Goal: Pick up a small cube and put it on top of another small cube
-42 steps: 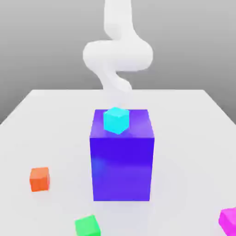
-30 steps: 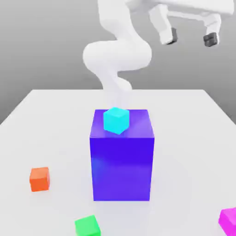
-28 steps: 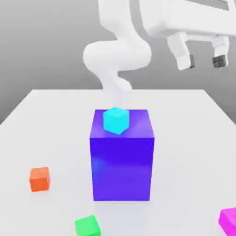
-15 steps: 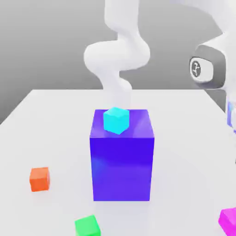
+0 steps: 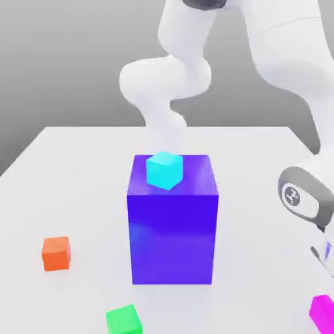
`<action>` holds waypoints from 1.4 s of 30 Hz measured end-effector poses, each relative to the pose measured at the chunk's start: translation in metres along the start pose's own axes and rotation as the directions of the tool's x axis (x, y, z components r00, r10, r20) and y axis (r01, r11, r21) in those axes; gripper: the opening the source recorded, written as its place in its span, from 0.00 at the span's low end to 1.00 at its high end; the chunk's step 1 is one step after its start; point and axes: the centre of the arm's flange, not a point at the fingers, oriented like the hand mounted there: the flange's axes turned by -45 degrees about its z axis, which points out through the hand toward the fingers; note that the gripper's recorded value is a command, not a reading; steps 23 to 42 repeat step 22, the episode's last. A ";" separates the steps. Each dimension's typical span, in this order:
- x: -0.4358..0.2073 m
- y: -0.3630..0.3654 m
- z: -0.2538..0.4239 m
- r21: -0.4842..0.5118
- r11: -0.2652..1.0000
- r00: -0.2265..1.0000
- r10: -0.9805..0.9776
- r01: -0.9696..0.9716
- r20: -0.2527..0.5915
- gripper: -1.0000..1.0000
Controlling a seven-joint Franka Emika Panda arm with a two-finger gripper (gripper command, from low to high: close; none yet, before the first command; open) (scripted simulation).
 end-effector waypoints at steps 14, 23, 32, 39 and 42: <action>-0.254 -0.004 -0.094 -0.004 0.724 0.724 0.690 -0.690 0.008 0.00; -0.357 -0.031 -0.051 0.002 0.458 0.458 0.889 -0.889 -0.001 1.00; -0.357 -0.031 -0.051 0.002 0.458 0.458 0.889 -0.889 -0.001 1.00; -0.357 -0.031 -0.051 0.002 0.458 0.458 0.889 -0.889 -0.001 1.00; -0.357 -0.031 -0.051 0.002 0.458 0.458 0.889 -0.889 -0.001 1.00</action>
